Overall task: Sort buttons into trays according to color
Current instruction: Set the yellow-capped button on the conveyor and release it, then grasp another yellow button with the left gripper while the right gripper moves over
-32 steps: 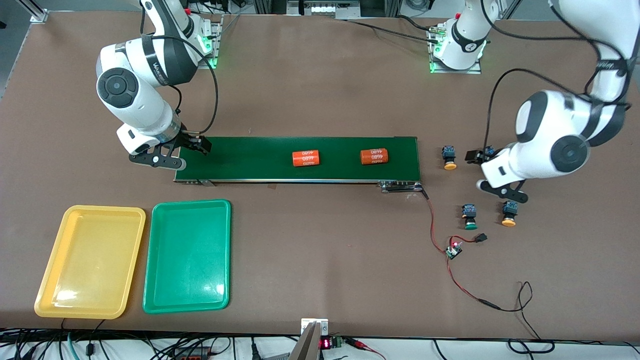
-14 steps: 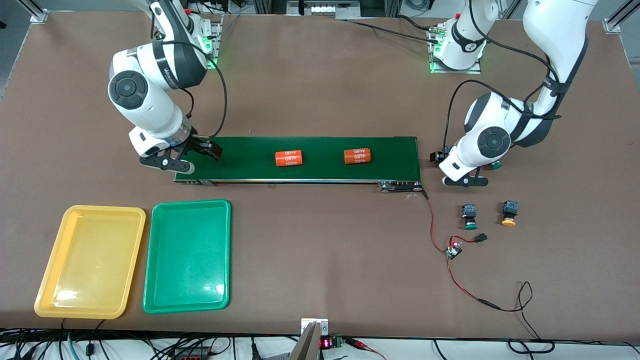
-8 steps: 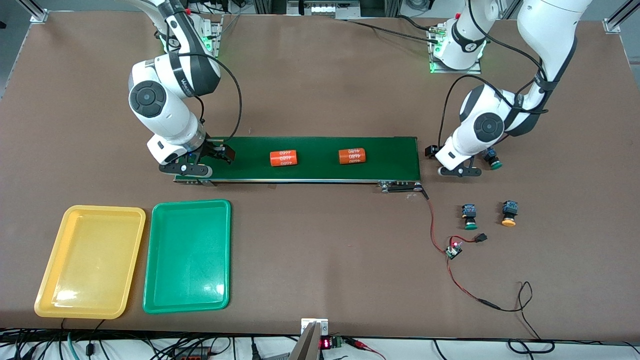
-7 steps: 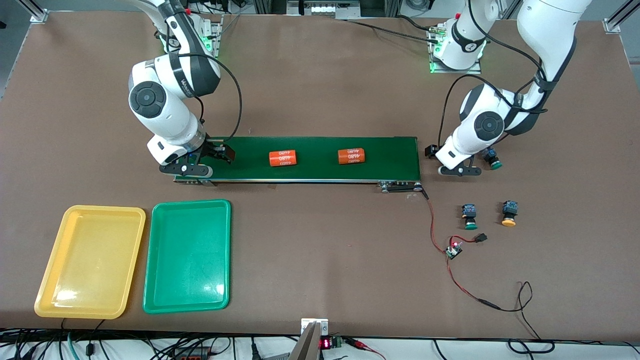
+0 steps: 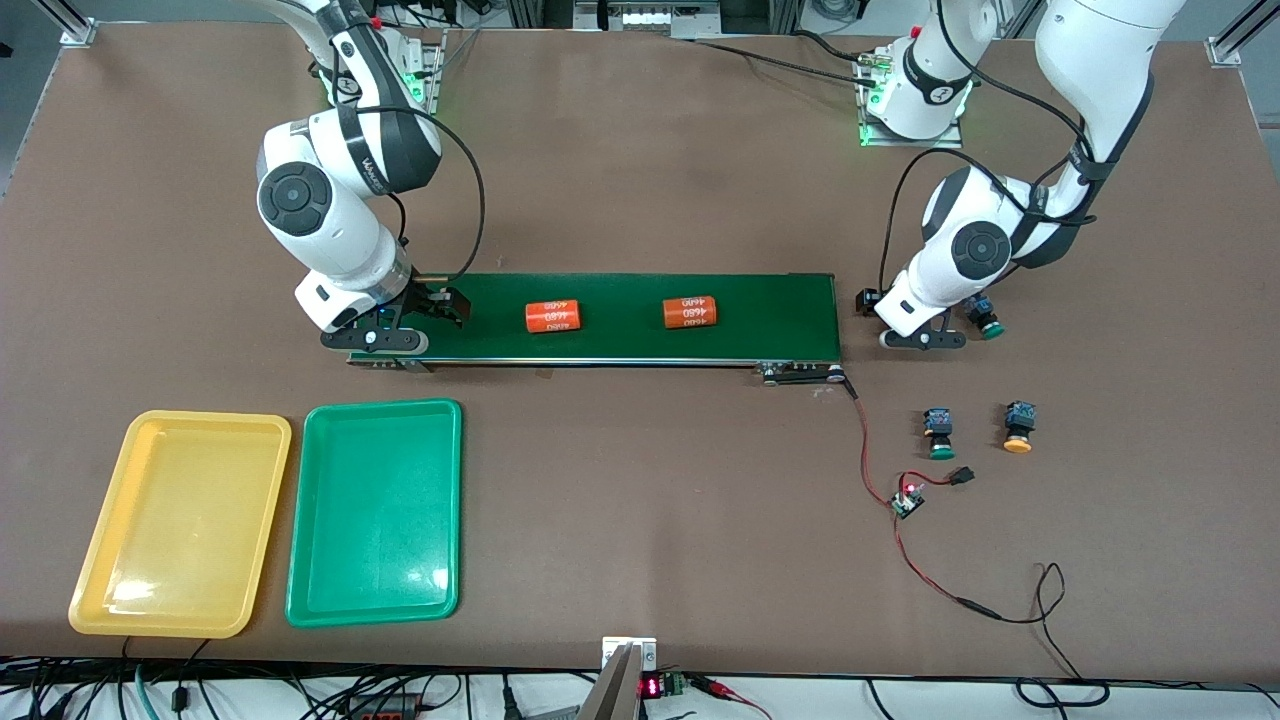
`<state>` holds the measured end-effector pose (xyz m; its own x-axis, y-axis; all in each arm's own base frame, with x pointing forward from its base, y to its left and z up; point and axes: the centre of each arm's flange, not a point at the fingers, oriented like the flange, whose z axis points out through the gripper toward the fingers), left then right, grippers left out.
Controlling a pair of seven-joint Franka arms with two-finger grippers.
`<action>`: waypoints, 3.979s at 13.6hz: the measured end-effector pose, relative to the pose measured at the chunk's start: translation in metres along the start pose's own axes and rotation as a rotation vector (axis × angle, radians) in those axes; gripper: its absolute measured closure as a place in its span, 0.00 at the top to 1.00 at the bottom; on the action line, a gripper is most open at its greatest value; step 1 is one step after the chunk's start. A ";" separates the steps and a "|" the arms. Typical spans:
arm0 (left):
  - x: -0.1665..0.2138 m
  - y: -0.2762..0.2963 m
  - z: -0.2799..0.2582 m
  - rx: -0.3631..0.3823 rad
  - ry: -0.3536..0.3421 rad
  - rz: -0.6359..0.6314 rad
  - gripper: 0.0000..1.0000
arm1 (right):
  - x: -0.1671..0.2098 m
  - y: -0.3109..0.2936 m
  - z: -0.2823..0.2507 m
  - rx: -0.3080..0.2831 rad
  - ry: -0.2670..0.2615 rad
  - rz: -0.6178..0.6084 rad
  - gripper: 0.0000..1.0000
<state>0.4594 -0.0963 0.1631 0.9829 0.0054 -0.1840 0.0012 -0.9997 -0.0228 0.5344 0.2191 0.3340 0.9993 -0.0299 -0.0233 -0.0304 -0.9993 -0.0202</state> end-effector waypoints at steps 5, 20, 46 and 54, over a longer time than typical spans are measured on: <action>-0.001 -0.004 -0.005 0.012 -0.007 -0.006 0.41 | -0.008 -0.018 0.002 0.003 -0.006 0.030 1.00; -0.001 0.221 -0.102 -0.029 0.033 -0.094 0.41 | -0.031 -0.060 0.017 -0.011 -0.024 0.009 1.00; 0.142 -0.134 -0.144 0.097 -0.017 0.132 1.00 | -0.028 -0.054 0.011 -0.012 -0.024 0.030 1.00; 0.178 -0.184 -0.058 0.082 0.159 0.254 1.00 | -0.047 -0.088 0.009 0.002 -0.017 0.017 1.00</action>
<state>0.6450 0.0873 0.1911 0.9665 -0.2540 -0.0376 -0.2563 -0.9636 -0.0764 0.4900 0.3085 0.3283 0.9981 -0.0467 -0.0404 -0.0476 -0.9986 -0.0214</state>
